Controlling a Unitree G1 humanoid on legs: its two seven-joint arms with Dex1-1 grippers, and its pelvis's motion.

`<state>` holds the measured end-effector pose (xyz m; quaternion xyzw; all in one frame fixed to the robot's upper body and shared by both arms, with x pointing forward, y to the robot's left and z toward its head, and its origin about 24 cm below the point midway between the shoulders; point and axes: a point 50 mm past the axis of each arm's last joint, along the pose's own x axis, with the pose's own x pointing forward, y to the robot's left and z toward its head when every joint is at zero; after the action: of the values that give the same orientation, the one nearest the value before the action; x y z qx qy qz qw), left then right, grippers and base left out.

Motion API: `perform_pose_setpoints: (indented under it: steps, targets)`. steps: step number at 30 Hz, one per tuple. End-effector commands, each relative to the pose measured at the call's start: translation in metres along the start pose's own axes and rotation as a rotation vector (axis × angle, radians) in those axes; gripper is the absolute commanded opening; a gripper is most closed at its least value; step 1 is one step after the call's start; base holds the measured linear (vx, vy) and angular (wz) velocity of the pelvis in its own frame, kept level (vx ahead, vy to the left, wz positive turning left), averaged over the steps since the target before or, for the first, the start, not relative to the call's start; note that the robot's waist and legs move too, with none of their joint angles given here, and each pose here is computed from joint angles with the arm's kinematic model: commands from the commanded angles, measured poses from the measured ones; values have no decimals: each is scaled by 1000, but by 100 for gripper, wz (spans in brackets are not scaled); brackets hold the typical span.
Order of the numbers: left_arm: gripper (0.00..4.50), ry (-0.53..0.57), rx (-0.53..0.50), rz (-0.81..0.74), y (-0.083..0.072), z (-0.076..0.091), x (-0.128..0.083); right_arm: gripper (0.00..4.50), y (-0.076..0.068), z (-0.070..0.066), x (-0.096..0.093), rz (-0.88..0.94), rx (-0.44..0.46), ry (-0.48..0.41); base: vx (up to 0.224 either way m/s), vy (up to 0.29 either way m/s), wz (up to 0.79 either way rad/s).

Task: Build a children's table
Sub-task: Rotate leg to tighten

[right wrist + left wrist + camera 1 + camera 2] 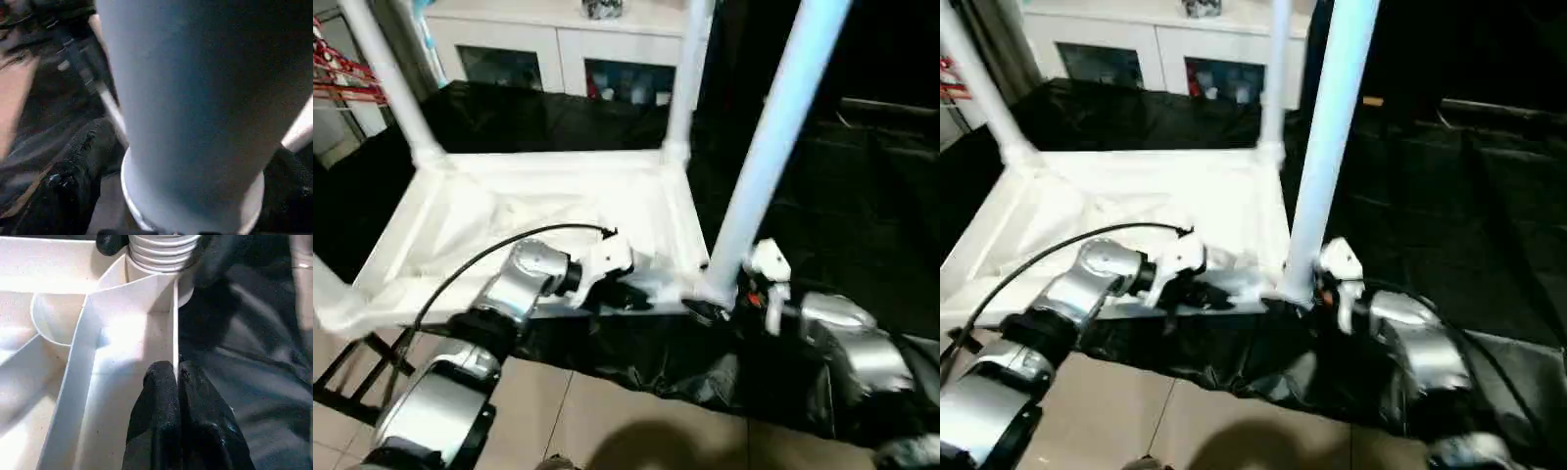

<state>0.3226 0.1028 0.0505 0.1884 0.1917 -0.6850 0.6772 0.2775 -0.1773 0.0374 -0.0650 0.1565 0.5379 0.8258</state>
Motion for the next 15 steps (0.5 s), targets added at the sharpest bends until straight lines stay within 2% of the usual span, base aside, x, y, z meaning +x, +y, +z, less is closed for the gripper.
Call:
perform_pose_setpoints:
  steps: [1,6,9,14,15]
  targets:
    - [0,-19,62,-25,1,12,2,397,17,0,10,158,-6,12,0,0,0]
    - [0,5,75,-69,0,10,-3,381,21,1,7,212,0,27,0,0,0]
    - [0,8,77,-77,0,9,-5,348,22,2,7,222,7,24,0,0,0]
    - [0,14,75,-83,-1,8,-6,323,25,1,8,236,16,25,0,0,0]
    - [0,14,72,-79,-1,7,-6,305,26,1,9,239,22,26,0,0,0]
